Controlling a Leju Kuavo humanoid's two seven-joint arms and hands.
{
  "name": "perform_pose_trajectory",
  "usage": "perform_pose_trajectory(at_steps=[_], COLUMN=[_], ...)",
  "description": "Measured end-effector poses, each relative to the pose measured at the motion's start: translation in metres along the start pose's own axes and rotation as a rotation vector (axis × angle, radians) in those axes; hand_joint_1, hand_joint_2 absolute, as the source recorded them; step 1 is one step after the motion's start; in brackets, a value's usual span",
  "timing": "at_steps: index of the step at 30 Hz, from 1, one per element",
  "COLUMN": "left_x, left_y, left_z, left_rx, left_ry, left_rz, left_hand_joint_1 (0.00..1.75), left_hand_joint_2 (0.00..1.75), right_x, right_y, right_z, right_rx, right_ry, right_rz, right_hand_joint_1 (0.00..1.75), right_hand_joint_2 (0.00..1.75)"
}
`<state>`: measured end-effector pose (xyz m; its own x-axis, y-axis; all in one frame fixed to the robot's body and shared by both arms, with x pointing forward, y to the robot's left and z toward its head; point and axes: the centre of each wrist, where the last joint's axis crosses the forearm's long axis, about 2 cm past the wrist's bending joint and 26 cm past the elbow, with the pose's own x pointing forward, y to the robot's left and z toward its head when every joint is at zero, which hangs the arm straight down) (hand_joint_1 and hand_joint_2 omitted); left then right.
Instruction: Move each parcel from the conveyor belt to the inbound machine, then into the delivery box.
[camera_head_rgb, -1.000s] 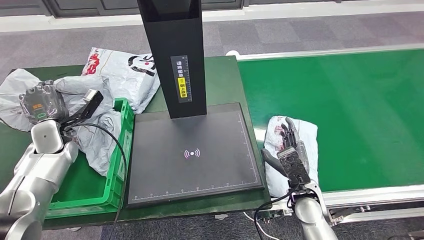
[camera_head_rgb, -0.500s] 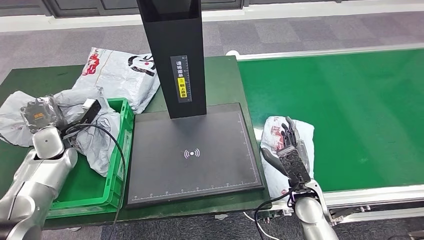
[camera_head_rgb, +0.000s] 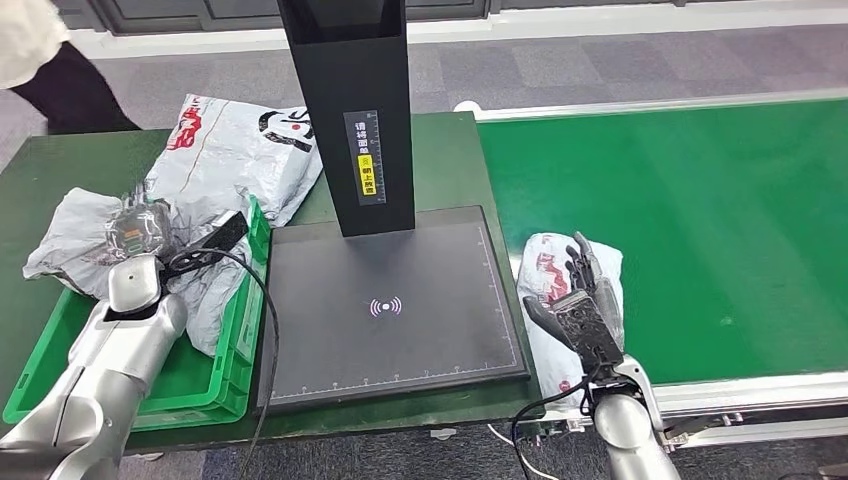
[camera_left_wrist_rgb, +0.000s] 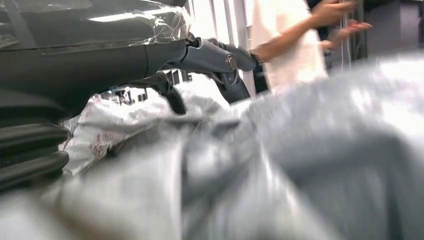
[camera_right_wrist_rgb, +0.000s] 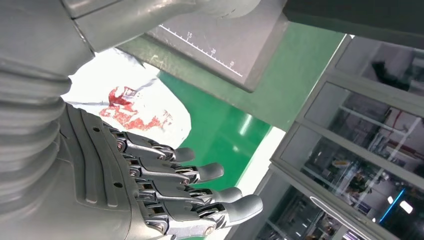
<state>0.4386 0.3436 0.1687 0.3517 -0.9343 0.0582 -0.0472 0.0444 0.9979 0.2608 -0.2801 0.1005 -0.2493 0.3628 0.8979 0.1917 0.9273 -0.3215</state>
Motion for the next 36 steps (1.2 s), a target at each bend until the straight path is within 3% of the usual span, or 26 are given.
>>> perform_pose_trajectory(at_steps=[8, 23, 26, 28, 32, 36], left_x=[0.014, 0.011, 0.012, 0.018, 0.043, 0.070], left_y=[0.026, 0.046, 0.045, 0.040, 0.023, 0.011], left_z=[0.002, 0.002, 0.003, 0.007, 0.027, 0.049], left_rx=[0.316, 0.539, 0.518, 0.424, 0.227, 0.182], left_ry=[-0.112, -0.162, -0.201, -0.281, -0.482, -0.578], left_rz=[0.299, 0.475, 0.559, 0.715, 1.071, 1.202], left_hand_joint_1=[0.00, 0.00, 0.00, 0.00, 0.00, 0.00], left_hand_joint_2=[1.75, 1.75, 1.75, 1.75, 1.75, 1.75], right_x=[0.003, 0.001, 0.000, -0.001, -0.004, -0.010], right_y=[-0.002, -0.002, -0.002, -0.003, -0.011, -0.021], right_z=[0.002, 0.010, 0.012, 0.012, 0.011, 0.009], right_rx=[-0.007, -0.028, -0.035, -0.051, -0.112, -0.165], right_ry=[-0.008, -0.015, -0.012, -0.012, -0.007, 0.011], right_rz=[-0.004, -0.017, -0.012, 0.006, 0.108, 0.207], right_hand_joint_1=[0.00, 0.00, 0.00, 0.00, 0.00, 0.00], right_hand_joint_2=[1.75, 1.75, 1.75, 1.75, 1.75, 1.75])
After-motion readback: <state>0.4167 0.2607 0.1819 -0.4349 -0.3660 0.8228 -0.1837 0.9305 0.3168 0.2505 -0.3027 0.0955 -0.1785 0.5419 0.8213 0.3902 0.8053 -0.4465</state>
